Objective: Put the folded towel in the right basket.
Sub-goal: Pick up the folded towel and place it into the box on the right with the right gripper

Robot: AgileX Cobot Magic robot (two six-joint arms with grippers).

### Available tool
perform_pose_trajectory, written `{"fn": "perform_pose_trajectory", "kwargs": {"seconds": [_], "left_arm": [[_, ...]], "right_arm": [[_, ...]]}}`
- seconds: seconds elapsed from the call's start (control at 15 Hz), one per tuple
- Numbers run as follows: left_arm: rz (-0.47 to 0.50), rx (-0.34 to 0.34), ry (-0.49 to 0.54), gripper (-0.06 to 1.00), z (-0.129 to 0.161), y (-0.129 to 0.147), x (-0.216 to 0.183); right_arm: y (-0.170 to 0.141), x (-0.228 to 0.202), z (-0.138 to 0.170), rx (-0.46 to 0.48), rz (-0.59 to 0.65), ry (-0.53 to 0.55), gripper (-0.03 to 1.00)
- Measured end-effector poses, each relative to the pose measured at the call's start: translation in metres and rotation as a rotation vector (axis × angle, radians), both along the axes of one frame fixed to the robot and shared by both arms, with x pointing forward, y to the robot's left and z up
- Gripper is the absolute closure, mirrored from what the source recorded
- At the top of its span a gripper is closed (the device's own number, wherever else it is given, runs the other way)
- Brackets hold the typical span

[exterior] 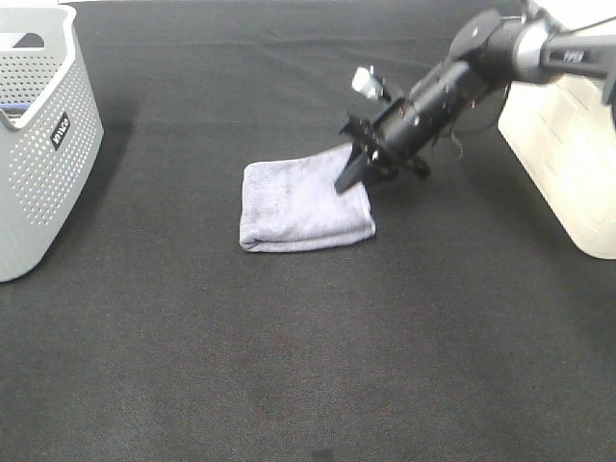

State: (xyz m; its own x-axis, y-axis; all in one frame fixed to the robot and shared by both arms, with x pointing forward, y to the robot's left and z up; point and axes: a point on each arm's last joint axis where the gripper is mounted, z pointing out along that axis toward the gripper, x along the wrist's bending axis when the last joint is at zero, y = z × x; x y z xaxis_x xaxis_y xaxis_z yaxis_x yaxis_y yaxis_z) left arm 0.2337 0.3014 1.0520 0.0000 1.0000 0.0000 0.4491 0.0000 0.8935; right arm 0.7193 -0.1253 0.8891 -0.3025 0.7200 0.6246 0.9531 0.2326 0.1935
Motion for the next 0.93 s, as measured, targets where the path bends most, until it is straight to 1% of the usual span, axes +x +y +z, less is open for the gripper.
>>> {"fn": "perform_pose_trajectory", "kwargs": {"seconds": [0.07, 0.13, 0.2, 0.27, 0.4, 0.53, 0.6, 0.73, 0.93], "left_arm": [[0.0, 0.0, 0.0, -0.03, 0.0, 0.0, 0.0], [0.0, 0.0, 0.0, -0.03, 0.0, 0.0, 0.0], [0.0, 0.0, 0.0, -0.03, 0.0, 0.0, 0.0], [0.0, 0.0, 0.0, -0.03, 0.0, 0.0, 0.0], [0.0, 0.0, 0.0, -0.03, 0.0, 0.0, 0.0], [0.0, 0.0, 0.0, -0.03, 0.0, 0.0, 0.0], [0.0, 0.0, 0.0, -0.03, 0.0, 0.0, 0.0], [0.0, 0.0, 0.0, -0.03, 0.0, 0.0, 0.0], [0.0, 0.0, 0.0, -0.03, 0.0, 0.0, 0.0]], "right_arm": [[0.001, 0.002, 0.021, 0.013, 0.008, -0.048, 0.9], [0.001, 0.002, 0.033, 0.02, 0.013, -0.073, 0.9], [0.001, 0.002, 0.071, 0.039, 0.027, -0.148, 0.9], [0.001, 0.0, 0.093, 0.044, 0.039, -0.192, 0.9], [-0.003, -0.004, 0.135, 0.027, 0.048, -0.288, 0.9], [-0.01, -0.014, 0.178, -0.022, 0.043, -0.387, 0.9], [-0.016, -0.023, 0.207, -0.066, 0.029, -0.455, 0.9], [-0.035, -0.037, 0.246, -0.116, -0.028, -0.532, 0.9], [-0.087, -0.048, 0.285, -0.2, -0.165, -0.606, 0.9]]}}
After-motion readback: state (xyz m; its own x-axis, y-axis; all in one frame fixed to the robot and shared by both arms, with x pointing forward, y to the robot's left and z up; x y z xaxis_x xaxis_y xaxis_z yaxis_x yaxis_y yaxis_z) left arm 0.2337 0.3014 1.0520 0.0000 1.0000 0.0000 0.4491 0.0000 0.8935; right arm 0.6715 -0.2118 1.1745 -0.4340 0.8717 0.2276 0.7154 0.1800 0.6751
